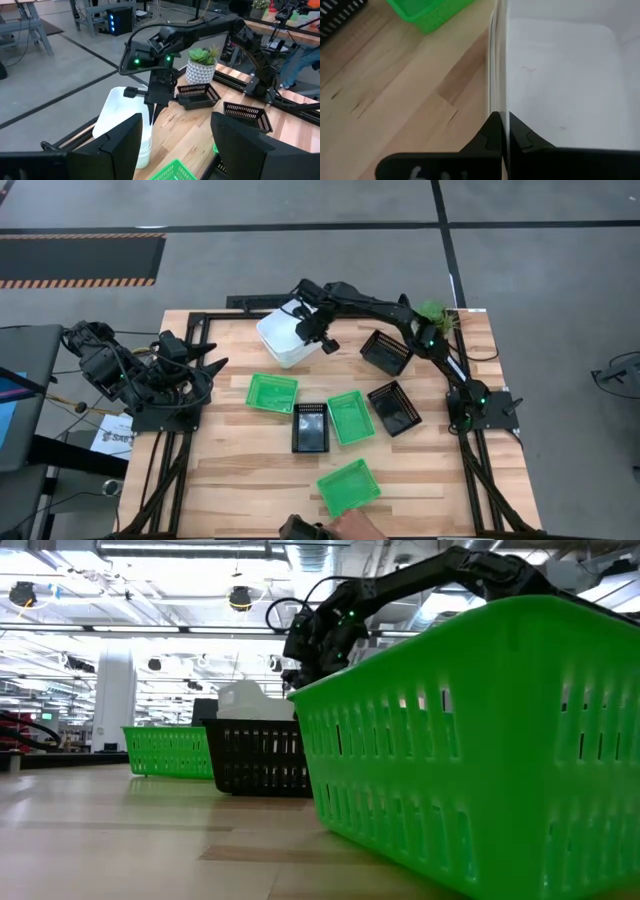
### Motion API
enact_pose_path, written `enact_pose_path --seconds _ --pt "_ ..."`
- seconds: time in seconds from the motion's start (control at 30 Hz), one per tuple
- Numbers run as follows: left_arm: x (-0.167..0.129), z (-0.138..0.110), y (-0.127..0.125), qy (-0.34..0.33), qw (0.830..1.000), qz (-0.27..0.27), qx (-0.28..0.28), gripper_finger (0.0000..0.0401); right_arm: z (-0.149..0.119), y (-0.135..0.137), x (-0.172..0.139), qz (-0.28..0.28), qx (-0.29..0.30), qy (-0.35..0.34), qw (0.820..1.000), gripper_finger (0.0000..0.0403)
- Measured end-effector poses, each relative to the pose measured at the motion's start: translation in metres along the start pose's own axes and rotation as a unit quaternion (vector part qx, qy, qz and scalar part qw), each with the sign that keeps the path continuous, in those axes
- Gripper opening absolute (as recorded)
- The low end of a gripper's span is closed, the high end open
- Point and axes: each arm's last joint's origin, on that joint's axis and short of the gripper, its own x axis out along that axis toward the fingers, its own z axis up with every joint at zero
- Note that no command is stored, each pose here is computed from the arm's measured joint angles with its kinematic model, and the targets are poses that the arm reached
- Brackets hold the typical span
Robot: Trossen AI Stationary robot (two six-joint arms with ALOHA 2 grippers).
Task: Stack baskets by color
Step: Stack the bottom white bin on the stacked white bin, then stack the bottom right black bin on the top black bin
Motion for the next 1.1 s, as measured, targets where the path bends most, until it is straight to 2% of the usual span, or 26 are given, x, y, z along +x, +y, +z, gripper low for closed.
enact_pose_path --seconds 0.2,0.3,0.53,0.67,0.87,1.1 --pt "0.0 0.0 0.0 -0.001 1.0 0.001 0.004 0.0224 -0.001 -0.001 0.001 0.0 0.003 0.0 1.0 0.0014" --pt "0.0 0.0 0.0 -0.001 1.0 0.001 0.005 0.0224 0.0 -0.003 0.001 -0.012 0.023 -0.005 1.0 0.0029" --pt "0.0 0.0 0.0 -0.001 1.0 0.0 0.004 0.0224 0.005 -0.005 -0.01 -0.029 0.044 -0.004 0.999 0.0117" --pt "0.0 0.0 0.0 0.0 1.0 0.0 0.006 0.0224 0.003 -0.002 -0.009 -0.017 0.054 0.011 0.998 0.017" --pt "0.0 0.0 0.0 -0.002 1.0 0.001 0.007 0.0224 0.011 0.001 -0.031 -0.035 0.061 0.018 0.997 0.0218" --pt "0.0 0.0 0.0 -0.003 1.0 0.002 0.008 0.0224 0.025 0.006 -0.075 -0.074 0.093 0.001 0.993 0.0221"
